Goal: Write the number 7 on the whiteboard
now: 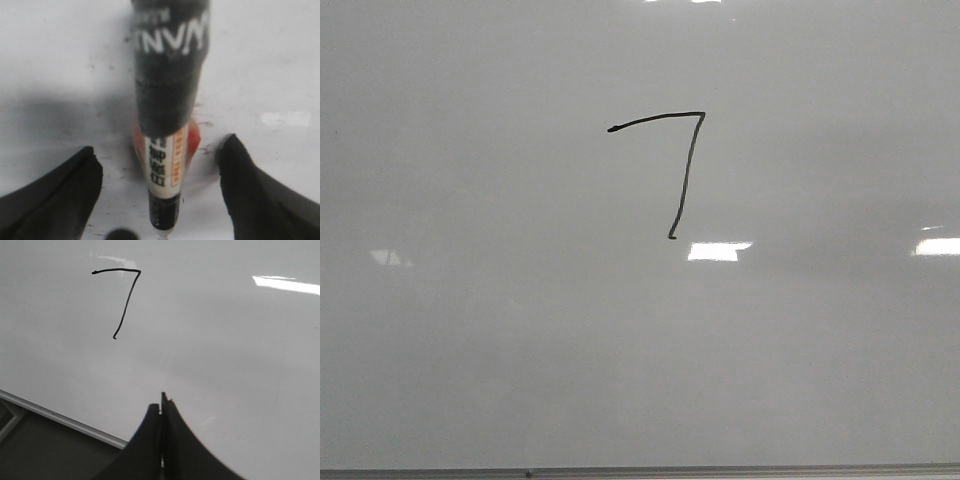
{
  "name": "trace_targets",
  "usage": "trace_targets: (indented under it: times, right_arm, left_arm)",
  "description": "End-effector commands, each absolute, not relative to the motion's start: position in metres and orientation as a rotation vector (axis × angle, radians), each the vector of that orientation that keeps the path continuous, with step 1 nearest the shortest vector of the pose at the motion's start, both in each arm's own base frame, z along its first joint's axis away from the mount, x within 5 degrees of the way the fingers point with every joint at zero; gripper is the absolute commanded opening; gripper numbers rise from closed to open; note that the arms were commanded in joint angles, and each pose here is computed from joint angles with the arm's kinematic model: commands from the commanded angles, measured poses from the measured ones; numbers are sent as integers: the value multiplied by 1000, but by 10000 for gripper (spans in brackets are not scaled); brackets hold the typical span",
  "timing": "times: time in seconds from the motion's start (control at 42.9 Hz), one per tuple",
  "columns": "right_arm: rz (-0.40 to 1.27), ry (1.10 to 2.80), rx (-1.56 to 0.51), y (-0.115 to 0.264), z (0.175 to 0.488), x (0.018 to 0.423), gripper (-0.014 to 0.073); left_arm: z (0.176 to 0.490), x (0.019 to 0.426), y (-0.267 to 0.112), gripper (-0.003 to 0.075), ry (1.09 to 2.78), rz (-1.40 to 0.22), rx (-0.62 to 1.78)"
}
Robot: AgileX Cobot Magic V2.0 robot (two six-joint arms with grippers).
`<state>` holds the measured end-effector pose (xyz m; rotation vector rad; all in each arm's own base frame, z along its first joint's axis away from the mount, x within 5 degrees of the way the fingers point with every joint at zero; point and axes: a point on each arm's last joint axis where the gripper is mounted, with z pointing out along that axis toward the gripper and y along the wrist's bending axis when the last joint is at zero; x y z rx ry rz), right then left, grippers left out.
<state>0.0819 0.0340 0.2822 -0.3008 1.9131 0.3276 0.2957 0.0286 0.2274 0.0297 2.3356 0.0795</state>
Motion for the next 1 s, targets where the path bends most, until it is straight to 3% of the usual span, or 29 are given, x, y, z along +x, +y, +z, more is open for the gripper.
trace_targets:
  times: [0.0, 0.303, 0.42, 0.536, 0.839, 0.979]
  right_arm:
    - [323, 1827, -256, 32, 297, 85, -67]
    - [323, 1825, -255, 32, 297, 85, -67]
    - [323, 1826, -256, 32, 297, 85, -67]
    - [323, 1826, -256, 32, 297, 85, -67]
    - [323, 1826, -256, 32, 297, 85, -67]
    - [323, 1826, -256, 32, 297, 85, -67]
  left_arm:
    - [265, 293, 27, 559, 2176, 98, 27]
    - [321, 244, 22, 552, 2024, 115, 50]
    - [337, 217, 15, 508, 1951, 108, 64]
    - [346, 182, 5, 400, 1869, 82, 96]
    - [338, 105, -5, 9, 1681, 46, 147]
    - [342, 85, -5, -20, 1599, 50, 142]
